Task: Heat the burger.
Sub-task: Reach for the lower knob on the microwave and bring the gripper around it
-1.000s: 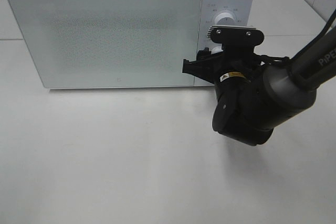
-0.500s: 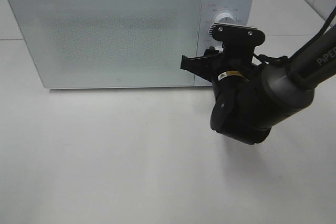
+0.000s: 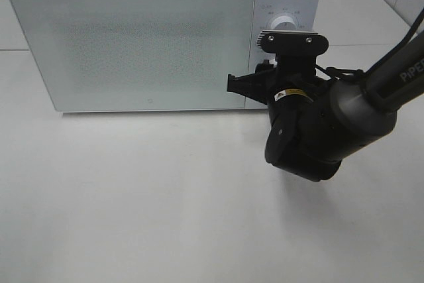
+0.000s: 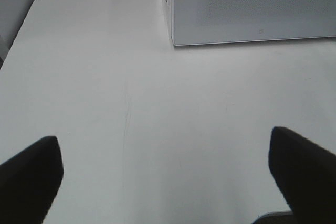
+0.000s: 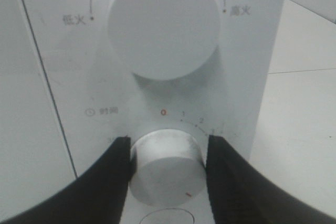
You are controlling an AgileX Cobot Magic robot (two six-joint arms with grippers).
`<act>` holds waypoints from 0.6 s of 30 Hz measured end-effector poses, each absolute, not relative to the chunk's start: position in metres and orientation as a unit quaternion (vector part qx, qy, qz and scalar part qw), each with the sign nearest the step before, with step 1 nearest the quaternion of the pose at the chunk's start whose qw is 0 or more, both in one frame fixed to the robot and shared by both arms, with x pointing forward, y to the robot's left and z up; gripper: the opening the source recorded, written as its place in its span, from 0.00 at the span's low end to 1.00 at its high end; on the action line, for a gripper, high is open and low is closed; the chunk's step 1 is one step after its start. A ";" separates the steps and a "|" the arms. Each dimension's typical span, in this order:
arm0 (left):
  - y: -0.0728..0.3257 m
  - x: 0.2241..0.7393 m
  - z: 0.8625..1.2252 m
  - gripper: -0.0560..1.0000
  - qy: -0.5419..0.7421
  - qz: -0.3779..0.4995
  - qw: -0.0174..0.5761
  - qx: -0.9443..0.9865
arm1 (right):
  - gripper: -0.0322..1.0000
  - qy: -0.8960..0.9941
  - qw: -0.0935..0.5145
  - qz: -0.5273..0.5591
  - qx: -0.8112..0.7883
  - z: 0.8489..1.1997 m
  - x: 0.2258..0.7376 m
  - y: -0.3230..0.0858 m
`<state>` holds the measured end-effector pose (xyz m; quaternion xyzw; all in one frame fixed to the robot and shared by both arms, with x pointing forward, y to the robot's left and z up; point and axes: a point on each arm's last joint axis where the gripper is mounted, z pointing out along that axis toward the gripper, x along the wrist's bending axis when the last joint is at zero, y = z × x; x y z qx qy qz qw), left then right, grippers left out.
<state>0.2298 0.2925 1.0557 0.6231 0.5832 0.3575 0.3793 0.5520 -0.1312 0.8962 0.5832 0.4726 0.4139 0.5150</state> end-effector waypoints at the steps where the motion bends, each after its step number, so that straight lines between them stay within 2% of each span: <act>1: 0.292 0.230 1.056 0.99 0.583 0.358 0.379 0.623 | 0.45 0.473 0.515 0.414 0.583 0.896 0.552 -0.131; 18: 0.292 0.230 1.056 0.99 0.583 0.358 0.379 0.623 | 0.45 0.450 0.495 0.436 0.602 0.896 0.552 -0.131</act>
